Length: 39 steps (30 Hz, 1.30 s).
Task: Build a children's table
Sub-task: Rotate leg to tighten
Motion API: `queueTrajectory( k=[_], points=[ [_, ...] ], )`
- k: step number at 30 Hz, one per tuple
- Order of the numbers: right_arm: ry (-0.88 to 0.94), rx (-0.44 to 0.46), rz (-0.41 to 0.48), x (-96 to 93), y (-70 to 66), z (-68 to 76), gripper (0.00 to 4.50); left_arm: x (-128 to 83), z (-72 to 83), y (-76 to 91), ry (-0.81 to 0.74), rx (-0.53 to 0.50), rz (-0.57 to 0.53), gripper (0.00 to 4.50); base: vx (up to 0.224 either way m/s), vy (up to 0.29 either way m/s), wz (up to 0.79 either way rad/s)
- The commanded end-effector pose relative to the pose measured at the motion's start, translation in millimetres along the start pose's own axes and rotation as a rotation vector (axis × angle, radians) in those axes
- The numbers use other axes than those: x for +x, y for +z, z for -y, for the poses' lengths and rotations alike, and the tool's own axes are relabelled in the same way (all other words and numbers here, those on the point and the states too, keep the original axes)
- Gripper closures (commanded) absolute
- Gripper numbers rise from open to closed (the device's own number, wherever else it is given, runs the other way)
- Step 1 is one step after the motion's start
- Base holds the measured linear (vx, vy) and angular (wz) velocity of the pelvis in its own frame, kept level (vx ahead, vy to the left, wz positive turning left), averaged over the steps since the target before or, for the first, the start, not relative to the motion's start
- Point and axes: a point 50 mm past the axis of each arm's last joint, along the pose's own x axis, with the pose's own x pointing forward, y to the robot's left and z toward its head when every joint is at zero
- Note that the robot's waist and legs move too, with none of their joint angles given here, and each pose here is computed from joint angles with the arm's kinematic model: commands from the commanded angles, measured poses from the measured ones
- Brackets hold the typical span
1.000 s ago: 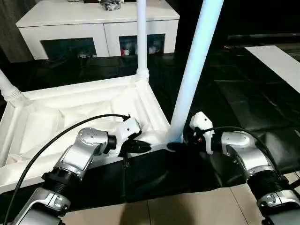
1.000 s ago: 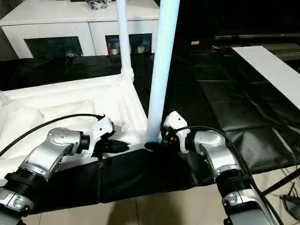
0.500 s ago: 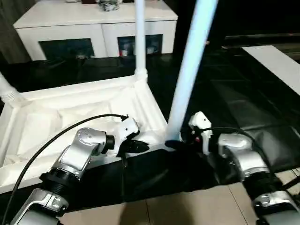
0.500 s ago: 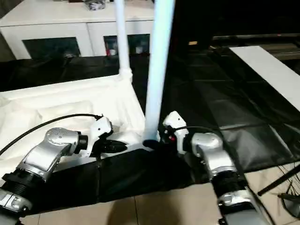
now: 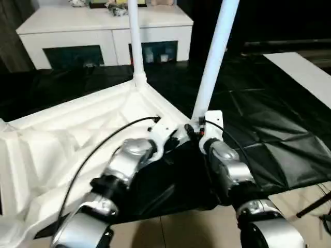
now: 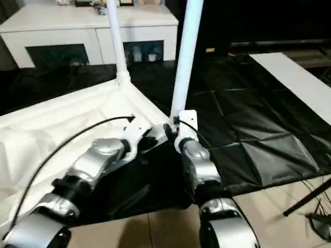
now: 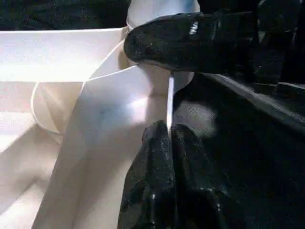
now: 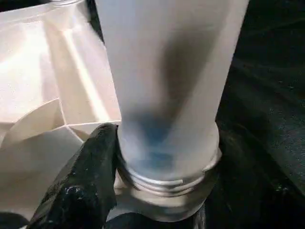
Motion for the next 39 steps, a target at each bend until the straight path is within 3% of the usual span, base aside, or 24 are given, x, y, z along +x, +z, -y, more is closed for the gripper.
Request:
queueTrajectory(
  k=[1, 2, 4, 7, 9, 10, 12, 16, 17, 18, 20, 23, 31, 39],
  points=[
    [0.156, 0.048, -0.029, -2.2, -12.5, -34.1, 1.80, -1.7, -10.5, -16.7, 0.128, -0.059, -0.039, 4.50, 0.000, 0.000, 0.00],
    [0.157, 0.034, 0.002, -2.4, -8.1, -31.7, 1.10, -2.7, -10.4, -16.0, 0.105, -0.044, -0.028, 4.50, 0.000, 0.000, 0.00],
    [0.135, 0.017, 0.030, -2.5, -2.8, -20.6, 1.10, -6.1, -8.4, -16.6, 0.041, -0.021, -0.014, 4.50, 0.000, 0.000, 0.00],
    [0.133, -0.015, 0.031, -2.9, 1.2, -5.4, 0.69, -11.7, -5.1, -20.4, -0.046, -0.001, -0.010, 4.50, 0.000, 0.000, 0.00],
    [0.135, -0.030, 0.028, -3.1, 2.2, -0.6, 0.60, -13.6, -4.0, -21.8, -0.074, 0.010, -0.009, 4.50, 0.000, 0.000, 0.00],
    [0.161, -0.112, 0.012, -4.2, 3.8, 10.3, 0.54, -18.5, -0.5, -24.3, -0.145, 0.037, -0.004, 4.50, 0.000, 0.000, 0.00],
    [0.206, -0.174, 0.002, -6.3, 6.0, 20.2, 0.54, -23.6, 3.1, -26.5, -0.211, 0.047, -0.003, 4.50, 0.027, -0.011, 0.03],
    [0.369, -0.247, -0.010, -14.5, 11.8, 33.6, 0.54, -33.2, 9.1, -29.8, -0.325, 0.071, -0.004, 4.50, 0.000, 0.000, 0.00],
    [0.513, -0.303, -0.034, -23.6, 13.6, 40.5, 0.54, -40.6, 12.4, -33.2, -0.404, 0.085, -0.018, 4.50, 0.000, 0.000, 0.00],
    [0.513, -0.303, -0.034, -23.6, 13.6, 40.5, 0.54, -40.6, 12.4, -33.2, -0.404, 0.085, -0.018, 4.50, 0.000, 0.000, 0.00],
    [0.711, -0.380, -0.081, -38.1, 11.0, 44.6, 0.54, -49.1, 15.5, -35.5, -0.488, 0.090, -0.036, 4.50, 0.000, 0.000, 0.00],
    [0.873, -0.409, -0.126, -50.8, 9.0, 46.6, 0.54, -56.0, 16.9, -34.8, -0.544, 0.085, -0.045, 4.50, 0.000, 0.000, 0.00],
    [0.919, -0.399, -0.122, -51.5, 11.9, 42.3, 0.54, -59.3, 12.5, -33.5, -0.530, 0.091, -0.048, 4.50, 0.000, 0.000, 0.00],
    [0.910, -0.369, -0.129, -51.0, 8.1, 41.0, 1.23, -60.0, 10.7, -34.0, -0.518, 0.086, -0.054, 4.50, 0.000, 0.000, 0.00]
  ],
)
